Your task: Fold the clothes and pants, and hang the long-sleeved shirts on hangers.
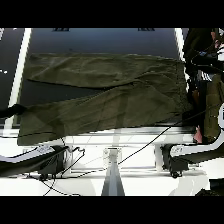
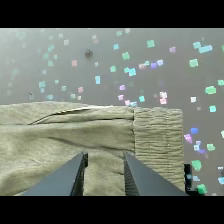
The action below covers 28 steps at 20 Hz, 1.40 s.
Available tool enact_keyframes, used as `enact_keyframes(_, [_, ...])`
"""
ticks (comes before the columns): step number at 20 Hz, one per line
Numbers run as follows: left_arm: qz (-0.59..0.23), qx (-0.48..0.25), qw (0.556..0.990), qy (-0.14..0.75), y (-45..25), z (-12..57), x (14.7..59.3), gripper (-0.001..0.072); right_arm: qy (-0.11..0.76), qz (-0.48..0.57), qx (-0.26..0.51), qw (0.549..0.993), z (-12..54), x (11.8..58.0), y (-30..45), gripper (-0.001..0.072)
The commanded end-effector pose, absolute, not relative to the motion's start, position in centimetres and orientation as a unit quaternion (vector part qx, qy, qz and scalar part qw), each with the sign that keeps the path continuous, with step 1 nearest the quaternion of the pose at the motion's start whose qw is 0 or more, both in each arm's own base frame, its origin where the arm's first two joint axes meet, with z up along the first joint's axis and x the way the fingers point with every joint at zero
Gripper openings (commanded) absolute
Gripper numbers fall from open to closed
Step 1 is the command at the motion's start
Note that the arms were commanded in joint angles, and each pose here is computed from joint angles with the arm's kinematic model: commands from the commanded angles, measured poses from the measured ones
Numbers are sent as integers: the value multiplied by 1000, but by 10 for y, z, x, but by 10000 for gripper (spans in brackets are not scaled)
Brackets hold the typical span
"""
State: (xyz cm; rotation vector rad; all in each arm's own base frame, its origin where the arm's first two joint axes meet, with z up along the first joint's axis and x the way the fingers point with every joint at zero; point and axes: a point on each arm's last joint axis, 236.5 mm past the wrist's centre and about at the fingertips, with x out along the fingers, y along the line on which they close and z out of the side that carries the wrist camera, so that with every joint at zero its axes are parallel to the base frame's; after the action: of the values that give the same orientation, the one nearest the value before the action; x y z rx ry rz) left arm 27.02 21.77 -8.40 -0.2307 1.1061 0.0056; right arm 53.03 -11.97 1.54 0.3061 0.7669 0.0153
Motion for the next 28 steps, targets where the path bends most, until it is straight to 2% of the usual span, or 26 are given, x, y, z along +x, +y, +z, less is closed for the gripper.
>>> enact_keyframes(1, [20, -91, 863, 496, 223, -87, 299, 213, 374, 5, 157, 914, 15, 530, -119, 267])
enact_keyframes(2, [21, -94, 863, 495, 222, -87, 301, 25, 374, 6, 158, 914, 15, 530, -118, 267])
enact_keyframes(10, [48, -116, 871, 475, 235, -59, 316, 26, 374, 5, 158, 914, 15, 530, -119, 267])
enact_keyframes(11, [51, -117, 867, 482, 237, -55, 313, 237, 374, 5, 158, 914, 15, 530, -119, 267])
enact_keyframes(12, [57, -113, 857, 500, 240, -56, 303, 515, 374, 5, 158, 914, 15, 530, -119, 267])
enact_keyframes(13, [73, -112, 839, 528, 244, -61, 289, 553, 374, 5, 158, 914, 15, 530, -119, 267])
enact_keyframes(14, [69, -103, 816, 565, 243, -68, 269, 528, 374, 5, 157, 914, 15, 530, -119, 267])
enact_keyframes(15, [51, -94, 793, 600, 237, -75, 251, 459, 374, 5, 157, 914, 15, 530, -119, 267])
enact_keyframes(17, [23, -95, 760, 642, 225, -83, 228, 456, 374, 4, 156, 914, 15, 530, -119, 267])
enact_keyframes(21, [-2, -134, 750, 648, 209, -94, 229, 456, 374, 4, 156, 914, 15, 530, -119, 267])
enact_keyframes(24, [7, -150, 767, 624, 211, -99, 245, 441, 374, 4, 156, 914, 15, 530, -119, 267])
enact_keyframes(26, [32, -141, 787, 599, 225, -100, 261, 247, 374, 4, 156, 914, 15, 530, -119, 267])
enact_keyframes(28, [59, -143, 811, 564, 237, -95, 279, 113, 374, 4, 156, 914, 15, 530, -119, 267])
